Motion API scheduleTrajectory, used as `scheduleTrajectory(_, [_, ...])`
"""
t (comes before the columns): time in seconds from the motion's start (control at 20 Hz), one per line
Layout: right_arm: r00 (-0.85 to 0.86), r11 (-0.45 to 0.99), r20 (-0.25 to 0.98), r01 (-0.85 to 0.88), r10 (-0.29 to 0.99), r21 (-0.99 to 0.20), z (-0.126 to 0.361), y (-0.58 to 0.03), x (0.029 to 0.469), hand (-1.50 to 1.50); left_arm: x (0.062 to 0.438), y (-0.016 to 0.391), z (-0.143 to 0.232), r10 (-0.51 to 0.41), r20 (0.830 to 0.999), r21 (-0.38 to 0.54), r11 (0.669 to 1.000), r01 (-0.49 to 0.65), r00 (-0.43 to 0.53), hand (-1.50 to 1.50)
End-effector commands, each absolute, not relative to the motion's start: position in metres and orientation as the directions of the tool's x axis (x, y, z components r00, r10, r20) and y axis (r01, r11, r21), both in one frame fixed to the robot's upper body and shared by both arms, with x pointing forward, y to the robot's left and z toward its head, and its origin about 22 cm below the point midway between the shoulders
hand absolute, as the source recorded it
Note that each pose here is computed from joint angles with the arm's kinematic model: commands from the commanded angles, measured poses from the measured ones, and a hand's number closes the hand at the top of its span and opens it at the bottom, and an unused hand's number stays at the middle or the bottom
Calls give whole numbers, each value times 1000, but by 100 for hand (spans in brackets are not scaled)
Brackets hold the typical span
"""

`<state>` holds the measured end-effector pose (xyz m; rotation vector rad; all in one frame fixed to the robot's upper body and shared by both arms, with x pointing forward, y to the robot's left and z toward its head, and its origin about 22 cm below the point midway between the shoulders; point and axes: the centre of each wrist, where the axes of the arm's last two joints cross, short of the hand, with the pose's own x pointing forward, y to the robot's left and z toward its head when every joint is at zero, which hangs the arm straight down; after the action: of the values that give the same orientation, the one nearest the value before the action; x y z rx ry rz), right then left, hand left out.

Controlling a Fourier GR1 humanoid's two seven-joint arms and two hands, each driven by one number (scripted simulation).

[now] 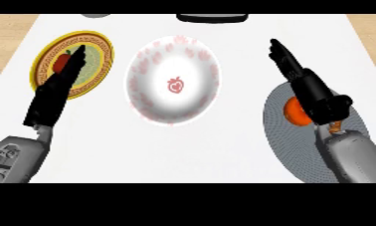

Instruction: Pick the croissant from the placemat and place it in the bowl

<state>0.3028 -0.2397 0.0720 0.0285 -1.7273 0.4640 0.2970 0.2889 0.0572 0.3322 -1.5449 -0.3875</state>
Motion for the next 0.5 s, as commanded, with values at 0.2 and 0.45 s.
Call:
scheduleTrajectory(0.2, [-278,862,954,-506,-115,-43,85,-223,307,-150,298,319,87,-261,944,228,958,-172,-204,0])
scheduleTrajectory(0.45, [-450,925,814,76,366,-373,66,-265,295,-150,300,322,80,-167,969,130,971,-199,-183,0])
